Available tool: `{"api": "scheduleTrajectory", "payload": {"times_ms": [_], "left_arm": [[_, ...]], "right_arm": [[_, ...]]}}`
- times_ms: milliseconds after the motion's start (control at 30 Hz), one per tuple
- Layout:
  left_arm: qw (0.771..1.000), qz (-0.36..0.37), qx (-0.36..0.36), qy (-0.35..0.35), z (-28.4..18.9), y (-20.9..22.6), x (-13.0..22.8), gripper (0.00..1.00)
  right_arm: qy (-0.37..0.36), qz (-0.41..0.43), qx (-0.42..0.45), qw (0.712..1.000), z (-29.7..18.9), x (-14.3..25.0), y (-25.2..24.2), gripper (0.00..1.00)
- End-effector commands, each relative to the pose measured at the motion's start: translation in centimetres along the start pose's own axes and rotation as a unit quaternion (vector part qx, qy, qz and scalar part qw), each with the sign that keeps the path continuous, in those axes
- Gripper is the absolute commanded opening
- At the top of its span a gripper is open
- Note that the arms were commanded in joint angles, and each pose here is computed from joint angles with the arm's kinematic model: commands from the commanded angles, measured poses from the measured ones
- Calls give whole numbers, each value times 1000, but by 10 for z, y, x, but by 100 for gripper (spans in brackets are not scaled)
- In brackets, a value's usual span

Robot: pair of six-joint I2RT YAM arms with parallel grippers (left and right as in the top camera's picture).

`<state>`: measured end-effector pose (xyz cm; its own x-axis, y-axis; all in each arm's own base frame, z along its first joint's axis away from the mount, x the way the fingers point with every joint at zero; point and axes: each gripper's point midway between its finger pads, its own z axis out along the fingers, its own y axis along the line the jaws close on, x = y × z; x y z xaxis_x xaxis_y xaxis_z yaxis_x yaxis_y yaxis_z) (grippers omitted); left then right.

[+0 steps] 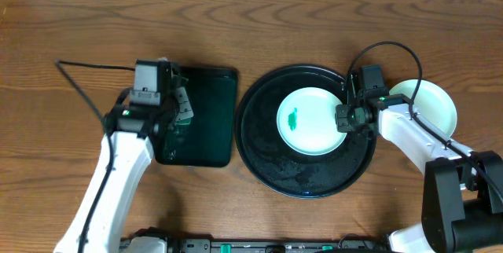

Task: Clean dirty plates on tray and stack at the side
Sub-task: 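Lift the green sponge up off the dark green tray with the left gripper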

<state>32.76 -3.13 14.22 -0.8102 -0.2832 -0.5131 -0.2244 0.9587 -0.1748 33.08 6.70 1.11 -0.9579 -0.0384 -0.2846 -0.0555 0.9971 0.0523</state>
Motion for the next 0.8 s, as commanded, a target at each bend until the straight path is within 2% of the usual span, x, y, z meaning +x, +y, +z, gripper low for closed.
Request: {"api": "scheduleTrajectory", "payload": {"times_ms": [0,367,767], "left_arm": [[999,4,14,-29,-18,-8,-12,7],[999,39,33,-13,-12,-32,2,7],[998,38,18,36,12,-35,21,7]], "right_arm": [[5,-2,2,1000,2,4,-2,15],[5,-2,2,1000,2,3,-2,16],[5,-2,2,1000,2,3,-2,17]]}}
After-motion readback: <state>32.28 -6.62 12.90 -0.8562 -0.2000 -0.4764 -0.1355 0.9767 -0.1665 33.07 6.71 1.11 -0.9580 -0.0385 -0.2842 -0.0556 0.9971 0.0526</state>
